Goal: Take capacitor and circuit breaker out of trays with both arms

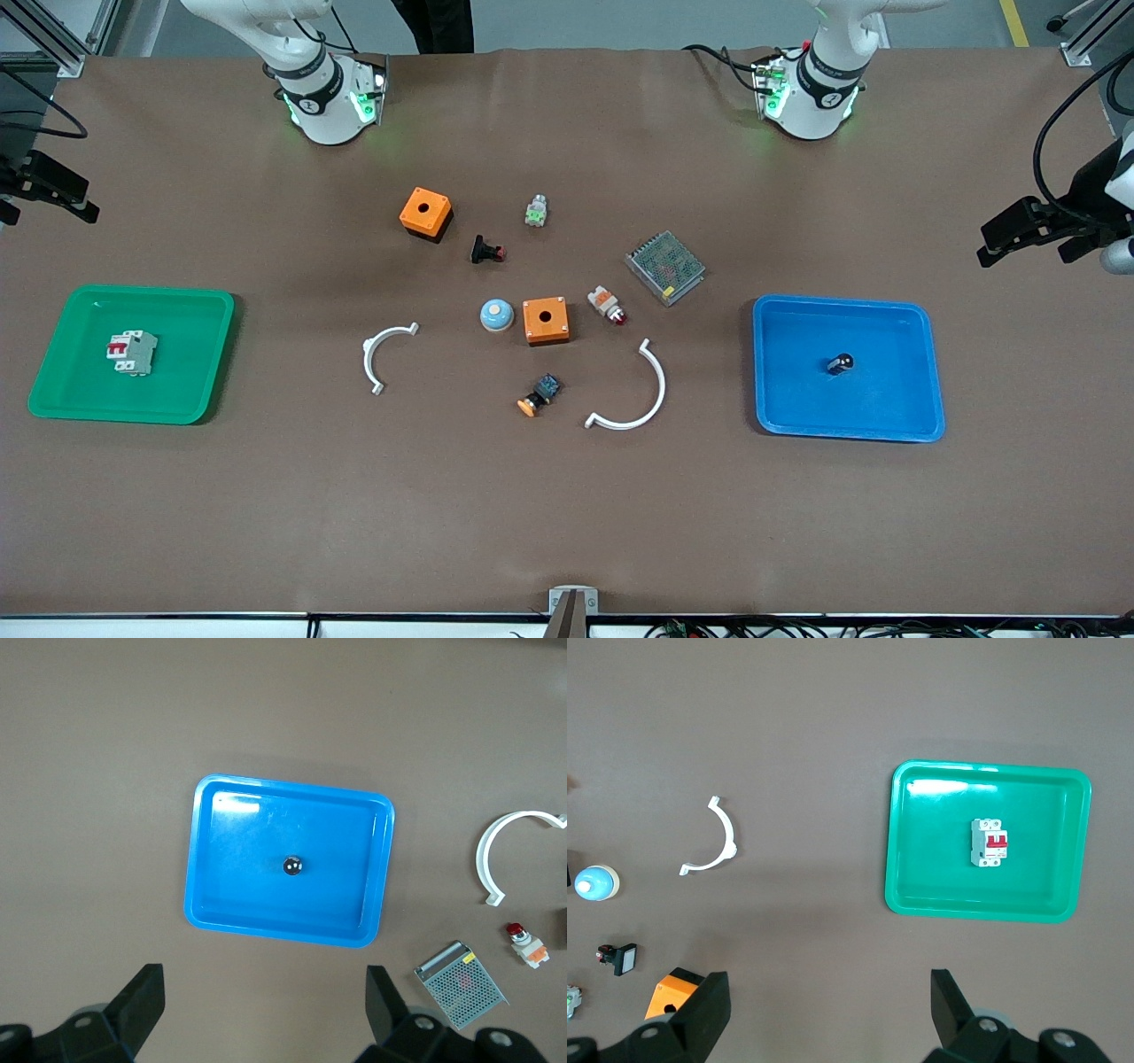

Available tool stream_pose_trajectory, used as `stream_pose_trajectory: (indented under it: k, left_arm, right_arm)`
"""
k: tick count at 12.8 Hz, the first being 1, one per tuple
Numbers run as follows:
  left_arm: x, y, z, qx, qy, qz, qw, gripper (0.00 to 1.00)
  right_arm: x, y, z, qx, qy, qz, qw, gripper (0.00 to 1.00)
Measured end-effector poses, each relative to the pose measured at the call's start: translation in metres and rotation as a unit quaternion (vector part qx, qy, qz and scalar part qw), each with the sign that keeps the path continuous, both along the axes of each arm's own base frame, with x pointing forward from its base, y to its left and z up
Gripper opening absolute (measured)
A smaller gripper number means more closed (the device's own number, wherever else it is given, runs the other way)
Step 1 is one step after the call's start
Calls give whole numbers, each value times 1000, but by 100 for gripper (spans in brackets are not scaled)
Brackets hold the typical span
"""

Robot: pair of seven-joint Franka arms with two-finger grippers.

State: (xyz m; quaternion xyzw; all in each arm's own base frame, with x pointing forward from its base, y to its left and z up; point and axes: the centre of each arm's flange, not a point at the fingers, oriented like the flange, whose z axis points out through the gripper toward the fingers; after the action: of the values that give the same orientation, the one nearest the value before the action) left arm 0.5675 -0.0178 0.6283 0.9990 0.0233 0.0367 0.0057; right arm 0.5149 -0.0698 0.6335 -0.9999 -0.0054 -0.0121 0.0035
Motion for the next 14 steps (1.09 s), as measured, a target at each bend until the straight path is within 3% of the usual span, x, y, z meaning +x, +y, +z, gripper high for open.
stream_pose_trajectory:
  k: [9, 12, 14]
  left_arm:
    - [1, 5, -3, 0, 3, 3, 1000, 100]
    - [9, 15, -29, 0, 34, 11, 999, 100]
    - [15, 22, -57, 0, 70, 17, 997, 100]
  right_arm:
    - [-2, 0, -3, 2, 13, -1, 1000, 100]
    - [5, -2, -17, 2, 26, -3, 1000, 100]
    - [27, -17, -49, -1, 31, -16, 999, 100]
